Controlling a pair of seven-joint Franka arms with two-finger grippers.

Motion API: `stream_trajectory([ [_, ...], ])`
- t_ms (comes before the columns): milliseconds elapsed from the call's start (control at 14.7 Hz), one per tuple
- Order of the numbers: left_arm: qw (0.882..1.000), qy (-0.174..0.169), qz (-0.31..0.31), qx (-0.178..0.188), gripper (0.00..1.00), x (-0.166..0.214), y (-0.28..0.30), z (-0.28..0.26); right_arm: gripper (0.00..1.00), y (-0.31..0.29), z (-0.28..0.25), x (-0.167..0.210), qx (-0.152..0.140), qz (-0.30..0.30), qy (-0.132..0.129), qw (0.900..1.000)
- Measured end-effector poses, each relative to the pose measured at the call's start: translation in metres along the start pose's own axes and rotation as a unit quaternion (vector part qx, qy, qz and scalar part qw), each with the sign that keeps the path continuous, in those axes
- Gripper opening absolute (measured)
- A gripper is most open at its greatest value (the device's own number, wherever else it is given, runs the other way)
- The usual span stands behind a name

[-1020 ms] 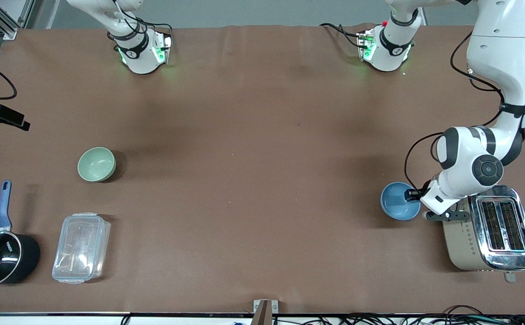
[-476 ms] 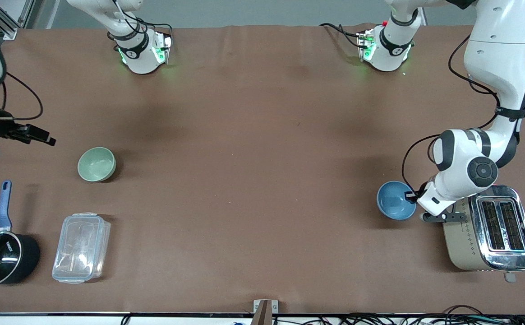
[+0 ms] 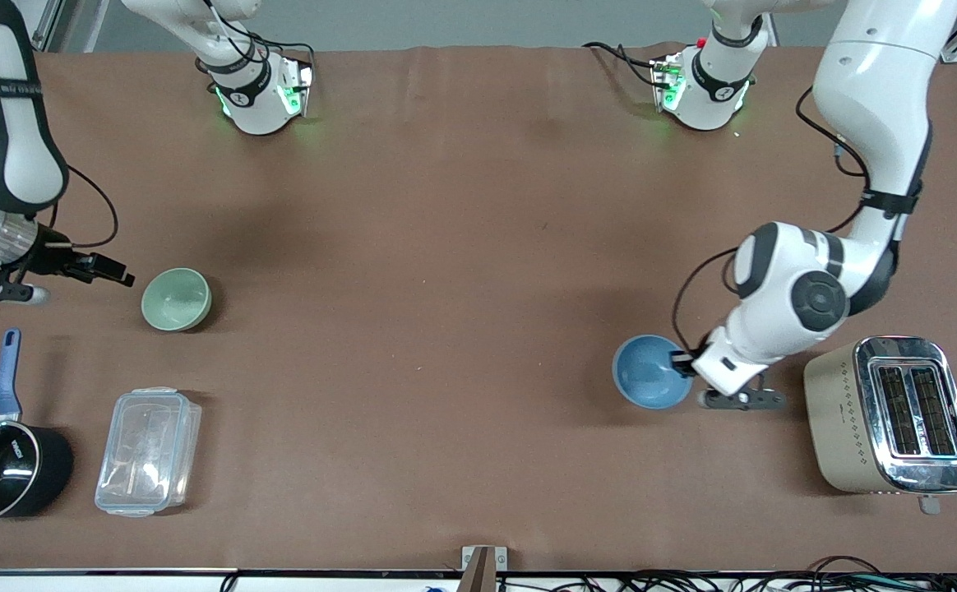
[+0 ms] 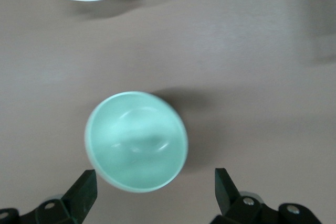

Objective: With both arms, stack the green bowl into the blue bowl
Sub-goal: 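Slide the blue bowl with the left gripper while the right gripper reaches the green bowl, then release the blue bowl with the left gripper while the right gripper grasps the green bowl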

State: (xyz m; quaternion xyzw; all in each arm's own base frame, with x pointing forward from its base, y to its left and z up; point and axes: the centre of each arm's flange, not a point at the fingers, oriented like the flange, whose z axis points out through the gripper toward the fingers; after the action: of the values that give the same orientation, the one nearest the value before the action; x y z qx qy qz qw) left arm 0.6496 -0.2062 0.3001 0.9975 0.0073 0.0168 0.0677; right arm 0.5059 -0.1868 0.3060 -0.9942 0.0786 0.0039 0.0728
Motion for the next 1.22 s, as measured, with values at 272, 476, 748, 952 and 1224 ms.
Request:
stream_trajectory([
  [272,0.999,-0.010,-0.046,-0.021,0.05,-0.044,0.116,-0.002,0.98,0.016,0.051,0.002,-0.003,0.018,-0.014,1.000],
  [476,0.997,-0.021,-0.071,-0.023,0.05,-0.092,0.197,0.007,0.96,0.020,0.080,-0.002,0.019,0.022,-0.029,0.999],
  [748,0.995,-0.043,-0.090,-0.019,0.05,-0.138,0.257,0.037,0.89,0.026,0.106,-0.007,0.052,0.012,-0.028,0.998],
  [952,0.993,-0.045,-0.104,-0.034,0.05,-0.159,0.285,0.065,0.60,0.027,0.109,-0.008,0.053,0.006,-0.030,0.998],
  [1224,0.992,-0.041,-0.116,-0.041,0.05,-0.182,0.307,0.102,0.19,0.029,0.108,-0.007,0.053,-0.004,-0.028,0.998],
])
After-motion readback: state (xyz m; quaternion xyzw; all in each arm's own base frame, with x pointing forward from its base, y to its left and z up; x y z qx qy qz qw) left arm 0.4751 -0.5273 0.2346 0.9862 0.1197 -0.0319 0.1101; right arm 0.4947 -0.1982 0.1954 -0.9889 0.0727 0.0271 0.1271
